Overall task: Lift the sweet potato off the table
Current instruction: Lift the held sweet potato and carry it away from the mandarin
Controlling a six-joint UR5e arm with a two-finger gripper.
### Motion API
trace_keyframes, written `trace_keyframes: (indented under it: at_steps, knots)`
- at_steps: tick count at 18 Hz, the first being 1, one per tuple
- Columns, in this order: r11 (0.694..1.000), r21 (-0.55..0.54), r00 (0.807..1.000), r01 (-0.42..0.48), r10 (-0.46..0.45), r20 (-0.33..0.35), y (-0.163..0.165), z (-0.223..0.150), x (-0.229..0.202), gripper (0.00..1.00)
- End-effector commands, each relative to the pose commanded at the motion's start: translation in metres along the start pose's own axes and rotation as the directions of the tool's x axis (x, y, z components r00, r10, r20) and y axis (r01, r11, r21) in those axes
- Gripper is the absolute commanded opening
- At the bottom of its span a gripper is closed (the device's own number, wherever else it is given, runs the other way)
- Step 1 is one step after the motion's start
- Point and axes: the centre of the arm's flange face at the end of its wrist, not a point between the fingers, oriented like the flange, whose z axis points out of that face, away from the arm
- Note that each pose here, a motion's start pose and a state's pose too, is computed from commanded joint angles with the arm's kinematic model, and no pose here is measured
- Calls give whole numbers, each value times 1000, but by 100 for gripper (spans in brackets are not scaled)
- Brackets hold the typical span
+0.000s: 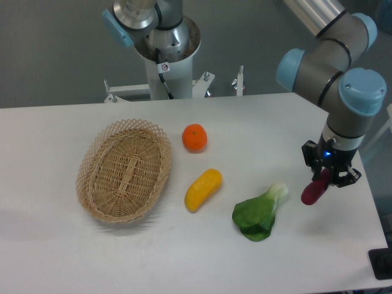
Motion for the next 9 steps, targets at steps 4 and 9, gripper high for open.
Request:
trace_keyframes:
  at_steps: [4,9]
  knots:
    - [1000,5,1000,0,0,3,0,0,-1,34]
    - [1000,2,1000,-2,2,5,0,1,-1,35]
